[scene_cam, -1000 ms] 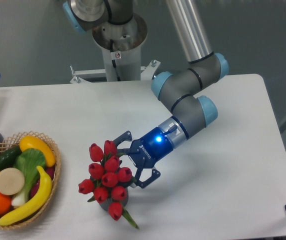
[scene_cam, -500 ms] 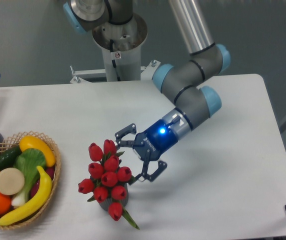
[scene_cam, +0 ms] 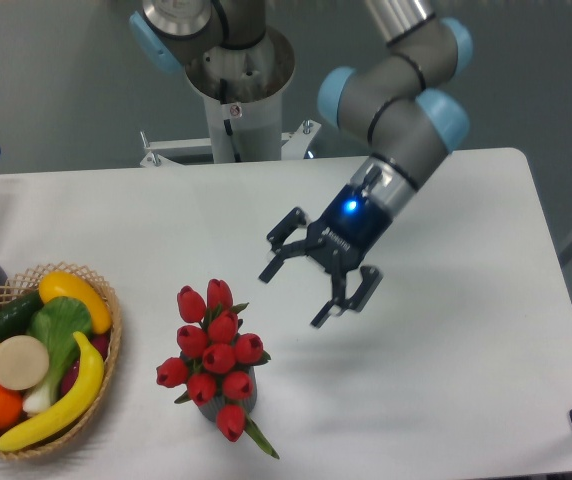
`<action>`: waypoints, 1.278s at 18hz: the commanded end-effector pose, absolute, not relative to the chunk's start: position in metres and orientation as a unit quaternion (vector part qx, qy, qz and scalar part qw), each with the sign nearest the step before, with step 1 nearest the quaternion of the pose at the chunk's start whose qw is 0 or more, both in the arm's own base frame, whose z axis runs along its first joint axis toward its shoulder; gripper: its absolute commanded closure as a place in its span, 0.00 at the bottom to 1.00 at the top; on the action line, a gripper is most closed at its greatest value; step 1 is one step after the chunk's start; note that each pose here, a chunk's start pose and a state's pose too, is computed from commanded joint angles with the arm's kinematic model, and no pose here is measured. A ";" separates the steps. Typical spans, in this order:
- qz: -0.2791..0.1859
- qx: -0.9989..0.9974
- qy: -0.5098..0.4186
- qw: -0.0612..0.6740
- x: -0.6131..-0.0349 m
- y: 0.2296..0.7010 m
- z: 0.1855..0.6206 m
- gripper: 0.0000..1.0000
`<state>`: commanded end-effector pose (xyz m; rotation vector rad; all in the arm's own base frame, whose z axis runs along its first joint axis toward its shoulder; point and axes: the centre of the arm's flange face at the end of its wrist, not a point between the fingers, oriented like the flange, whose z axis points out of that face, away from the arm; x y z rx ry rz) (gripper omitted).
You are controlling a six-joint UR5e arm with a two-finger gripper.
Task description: Insert the flowers into the vase
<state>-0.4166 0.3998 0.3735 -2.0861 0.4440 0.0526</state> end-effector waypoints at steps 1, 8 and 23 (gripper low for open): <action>0.040 -0.865 0.182 0.466 -0.417 0.393 0.382 0.00; 0.130 -0.921 0.123 0.346 -0.432 0.326 0.446 0.00; 0.101 -0.950 0.253 0.150 -0.446 0.297 0.485 0.00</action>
